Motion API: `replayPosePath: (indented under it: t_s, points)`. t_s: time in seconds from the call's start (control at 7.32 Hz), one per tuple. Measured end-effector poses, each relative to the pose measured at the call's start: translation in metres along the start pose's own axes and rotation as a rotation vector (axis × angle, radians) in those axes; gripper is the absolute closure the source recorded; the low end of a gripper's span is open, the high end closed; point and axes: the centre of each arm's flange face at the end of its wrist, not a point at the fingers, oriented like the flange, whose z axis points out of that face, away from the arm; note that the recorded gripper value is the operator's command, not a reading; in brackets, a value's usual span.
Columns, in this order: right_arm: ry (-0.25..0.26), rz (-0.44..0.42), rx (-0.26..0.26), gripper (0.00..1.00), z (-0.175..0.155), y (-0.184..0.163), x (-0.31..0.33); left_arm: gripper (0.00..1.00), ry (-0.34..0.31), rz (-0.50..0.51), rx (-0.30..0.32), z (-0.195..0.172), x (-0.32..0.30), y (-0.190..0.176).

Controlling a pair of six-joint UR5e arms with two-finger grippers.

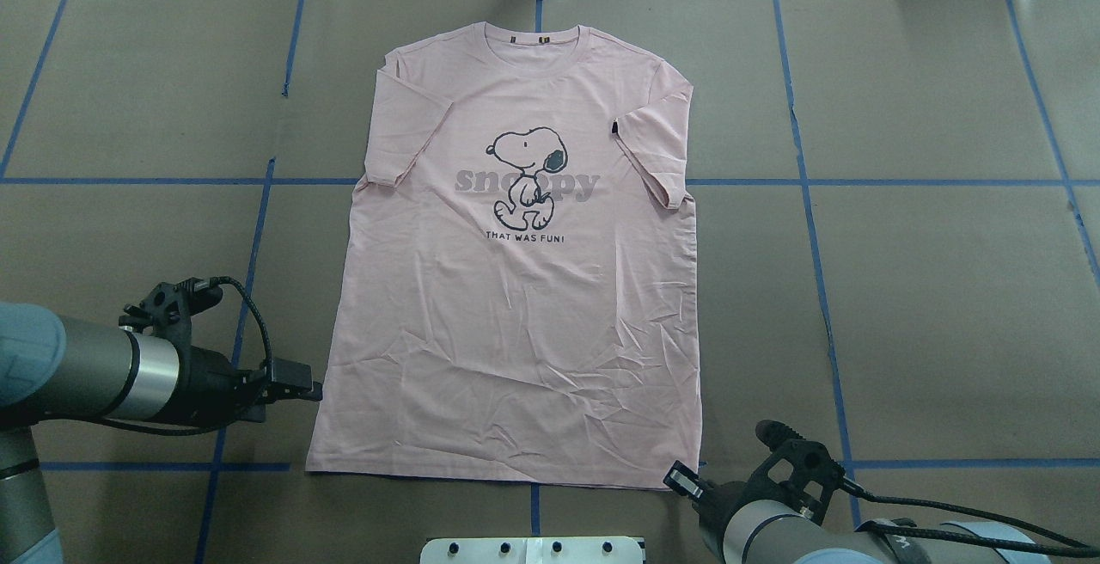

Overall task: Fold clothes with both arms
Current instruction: 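Move the left gripper down to the other hem corner nearest the robot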

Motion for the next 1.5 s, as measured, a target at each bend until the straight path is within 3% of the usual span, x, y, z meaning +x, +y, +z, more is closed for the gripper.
replayPosePath:
  t_s: [0.27, 0.82, 1.23, 1.37, 1.5]
  points:
    - [-0.003, 0.000, 0.000, 1.00, -0.002, -0.002, -0.001, 0.12, -0.049, -0.024, 0.004, 0.017, 0.010, 0.016]
    - [-0.003, -0.007, 0.000, 1.00, -0.002, -0.002, -0.001, 0.13, -0.207, -0.044, 0.033, 0.056, 0.063, 0.041]
    - [-0.002, -0.007, -0.001, 1.00, -0.002, -0.002, -0.001, 0.17, -0.262, -0.043, 0.045, 0.063, 0.045, 0.046]
    - [-0.003, -0.007, -0.001, 1.00, -0.002, -0.002, -0.001, 0.23, -0.276, -0.042, 0.043, 0.065, 0.038, 0.048]
    - [-0.003, -0.007, -0.001, 1.00, -0.003, -0.002, -0.002, 0.51, -0.283, -0.042, 0.043, 0.065, 0.034, 0.048]
